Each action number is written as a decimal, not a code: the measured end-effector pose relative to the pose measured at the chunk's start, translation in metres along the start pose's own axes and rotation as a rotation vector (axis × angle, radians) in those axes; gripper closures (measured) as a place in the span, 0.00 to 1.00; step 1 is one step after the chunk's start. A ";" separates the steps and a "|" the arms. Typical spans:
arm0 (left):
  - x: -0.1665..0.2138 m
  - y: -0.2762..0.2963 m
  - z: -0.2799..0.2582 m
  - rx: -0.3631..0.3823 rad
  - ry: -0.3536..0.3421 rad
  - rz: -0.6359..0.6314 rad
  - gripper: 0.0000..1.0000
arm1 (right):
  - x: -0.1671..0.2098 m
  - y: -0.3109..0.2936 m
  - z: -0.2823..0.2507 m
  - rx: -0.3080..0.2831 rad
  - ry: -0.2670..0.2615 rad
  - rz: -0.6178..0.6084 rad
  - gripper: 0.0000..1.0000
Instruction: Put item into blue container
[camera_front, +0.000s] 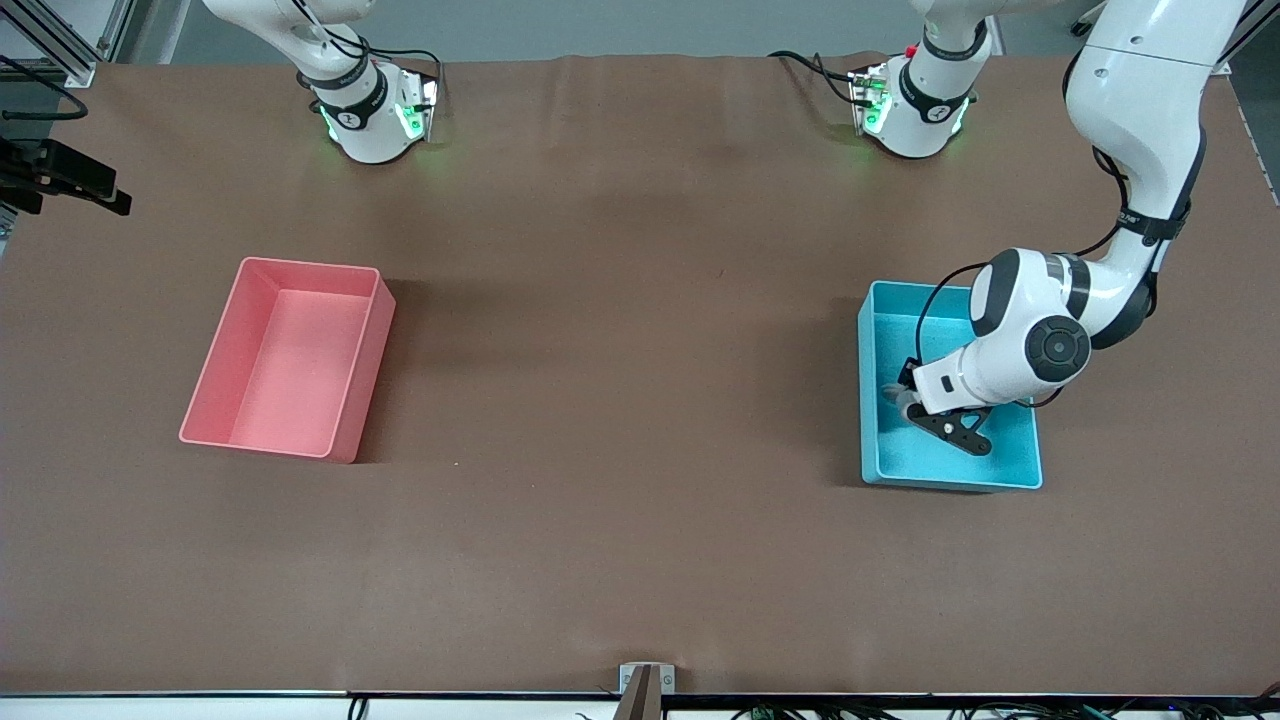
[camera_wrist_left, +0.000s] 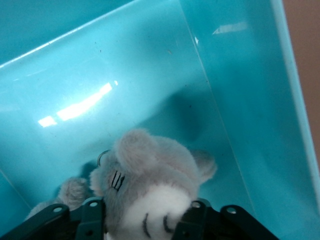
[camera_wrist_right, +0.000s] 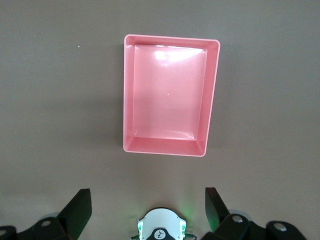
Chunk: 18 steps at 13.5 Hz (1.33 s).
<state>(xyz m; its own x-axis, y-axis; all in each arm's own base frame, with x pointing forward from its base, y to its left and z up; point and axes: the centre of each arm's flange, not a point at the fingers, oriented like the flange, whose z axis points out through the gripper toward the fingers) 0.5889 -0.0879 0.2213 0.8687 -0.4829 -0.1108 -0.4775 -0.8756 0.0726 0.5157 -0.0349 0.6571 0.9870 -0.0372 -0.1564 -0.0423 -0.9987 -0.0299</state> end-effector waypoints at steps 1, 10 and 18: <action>0.001 0.000 -0.001 0.001 0.002 -0.001 0.37 | 0.000 0.000 0.003 0.000 -0.006 0.000 0.00; 0.005 -0.010 -0.110 0.056 0.024 -0.026 0.00 | -0.002 0.001 -0.003 0.001 0.033 0.001 0.00; -0.053 0.015 -0.329 0.080 0.028 -0.362 0.00 | -0.007 0.001 -0.012 0.001 0.054 0.001 0.00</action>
<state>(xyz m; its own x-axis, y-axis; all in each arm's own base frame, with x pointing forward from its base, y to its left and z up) 0.5791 -0.0722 0.5543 0.9859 -0.1421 -0.0880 -0.1464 -0.9882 -0.0442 0.5103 -0.0364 0.6696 0.9939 -0.0399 -0.1026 -0.0433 -0.9986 -0.0311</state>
